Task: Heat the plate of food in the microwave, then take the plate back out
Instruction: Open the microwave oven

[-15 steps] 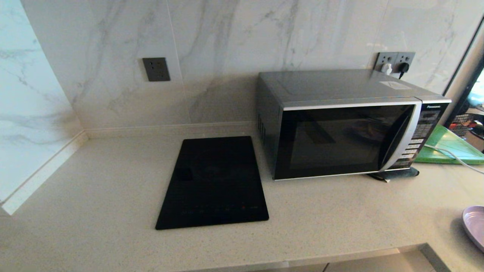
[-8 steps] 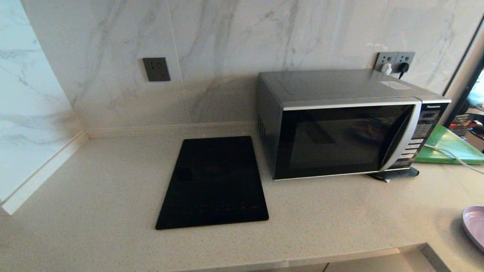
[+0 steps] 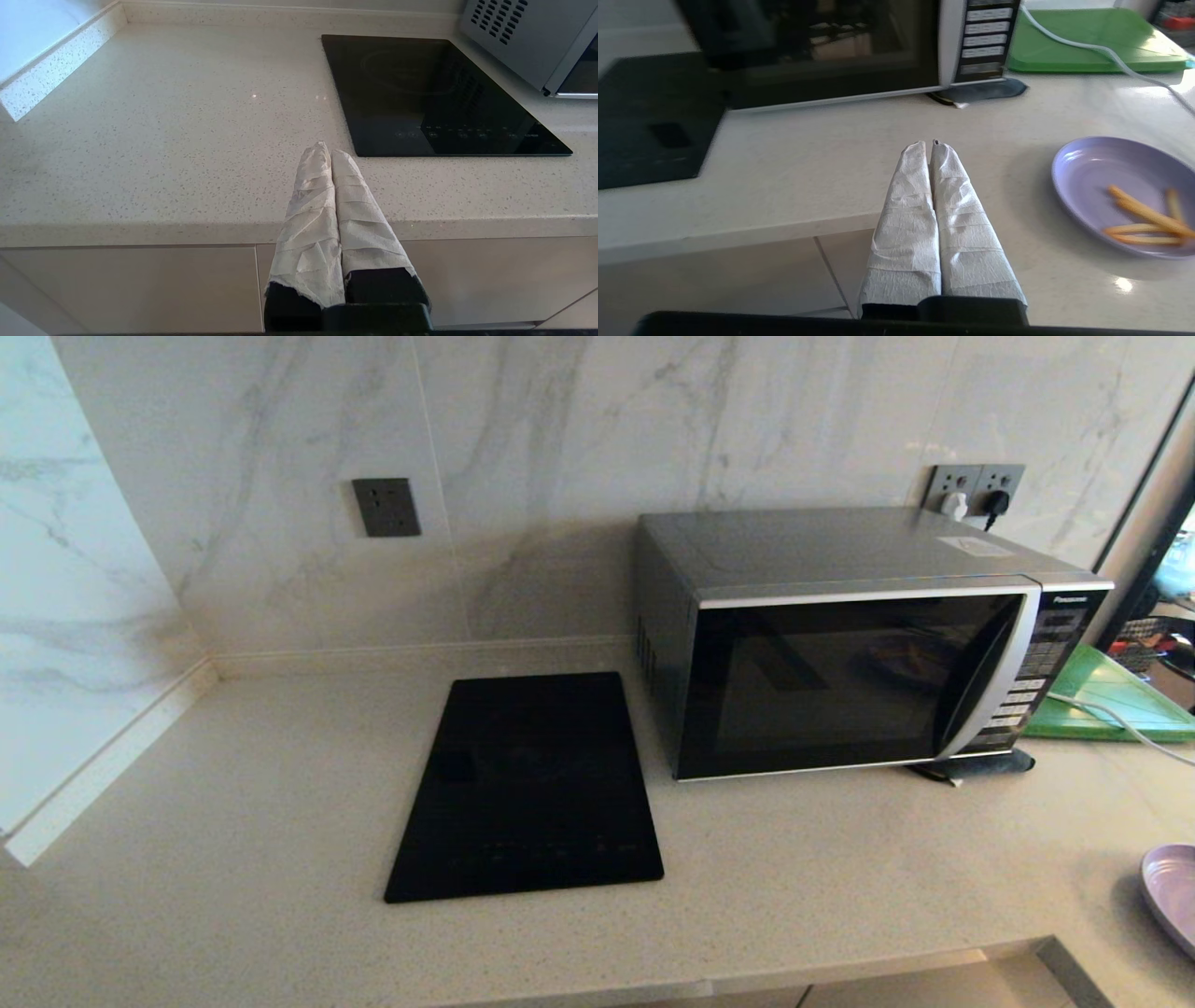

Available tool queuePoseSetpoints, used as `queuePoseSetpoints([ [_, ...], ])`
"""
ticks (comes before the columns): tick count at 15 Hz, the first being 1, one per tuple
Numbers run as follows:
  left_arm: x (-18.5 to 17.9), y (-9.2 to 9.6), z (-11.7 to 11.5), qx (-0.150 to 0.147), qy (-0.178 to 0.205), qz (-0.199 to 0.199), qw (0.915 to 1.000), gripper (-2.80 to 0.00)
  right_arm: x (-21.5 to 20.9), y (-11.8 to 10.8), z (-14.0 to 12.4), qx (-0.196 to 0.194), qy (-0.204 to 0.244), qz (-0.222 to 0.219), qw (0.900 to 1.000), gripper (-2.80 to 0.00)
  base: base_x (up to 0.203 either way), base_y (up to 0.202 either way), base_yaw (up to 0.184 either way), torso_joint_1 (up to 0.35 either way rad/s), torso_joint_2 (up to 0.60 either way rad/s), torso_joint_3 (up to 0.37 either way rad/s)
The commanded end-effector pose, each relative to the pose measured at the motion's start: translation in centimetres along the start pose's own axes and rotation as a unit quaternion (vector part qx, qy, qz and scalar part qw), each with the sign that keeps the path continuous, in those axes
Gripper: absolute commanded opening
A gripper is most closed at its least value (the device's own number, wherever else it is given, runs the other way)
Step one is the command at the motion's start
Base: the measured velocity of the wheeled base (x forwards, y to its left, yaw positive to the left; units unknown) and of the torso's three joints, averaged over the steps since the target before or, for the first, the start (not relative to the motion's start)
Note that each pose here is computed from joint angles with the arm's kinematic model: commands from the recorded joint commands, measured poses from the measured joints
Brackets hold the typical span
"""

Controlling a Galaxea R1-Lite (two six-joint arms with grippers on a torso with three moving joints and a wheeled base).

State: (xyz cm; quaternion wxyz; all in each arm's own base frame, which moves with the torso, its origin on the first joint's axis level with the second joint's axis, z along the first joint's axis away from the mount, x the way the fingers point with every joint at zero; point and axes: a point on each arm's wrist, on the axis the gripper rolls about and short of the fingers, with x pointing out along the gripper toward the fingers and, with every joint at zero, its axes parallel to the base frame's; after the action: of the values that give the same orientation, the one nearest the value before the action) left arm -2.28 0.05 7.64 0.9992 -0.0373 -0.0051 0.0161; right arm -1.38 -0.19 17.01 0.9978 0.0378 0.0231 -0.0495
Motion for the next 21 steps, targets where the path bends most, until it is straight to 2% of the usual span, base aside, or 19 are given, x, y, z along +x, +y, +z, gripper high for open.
queuePoseSetpoints([
  [1,0.0,0.0,0.0,0.000,0.001,0.001,1.0000,-2.80,2.1,0.3,1.7,-0.004,0.036,-0.009,0.999,-2.80,0.000,0.000,0.000,0.000,0.00,0.000],
  [4,0.0,0.0,0.0,0.000,0.001,0.001,1.0000,-2.80,4.1,0.5,3.2,-0.002,0.020,-0.021,1.000,-2.80,0.000,0.000,0.000,0.000,0.00,0.000],
  [11,0.0,0.0,0.0,0.000,0.001,0.001,1.0000,-2.80,9.9,1.1,4.4,-0.006,0.039,-0.031,0.999,-2.80,0.000,0.000,0.000,0.000,0.00,0.000],
  [13,0.0,0.0,0.0,0.000,0.001,0.001,1.0000,-2.80,11.2,1.1,4.5,-0.007,0.040,-0.063,0.997,-2.80,0.000,0.000,0.000,0.000,0.00,0.000],
  [18,0.0,0.0,0.0,0.000,0.001,0.001,1.0000,-2.80,13.0,1.2,4.3,-0.013,0.059,-0.081,0.995,-2.80,0.000,0.000,0.000,0.000,0.00,0.000],
  [21,0.0,0.0,0.0,0.000,0.001,0.001,1.0000,-2.80,14.5,1.2,4.5,-0.015,0.040,-0.119,0.992,-2.80,0.000,0.000,0.000,0.000,0.00,0.000],
])
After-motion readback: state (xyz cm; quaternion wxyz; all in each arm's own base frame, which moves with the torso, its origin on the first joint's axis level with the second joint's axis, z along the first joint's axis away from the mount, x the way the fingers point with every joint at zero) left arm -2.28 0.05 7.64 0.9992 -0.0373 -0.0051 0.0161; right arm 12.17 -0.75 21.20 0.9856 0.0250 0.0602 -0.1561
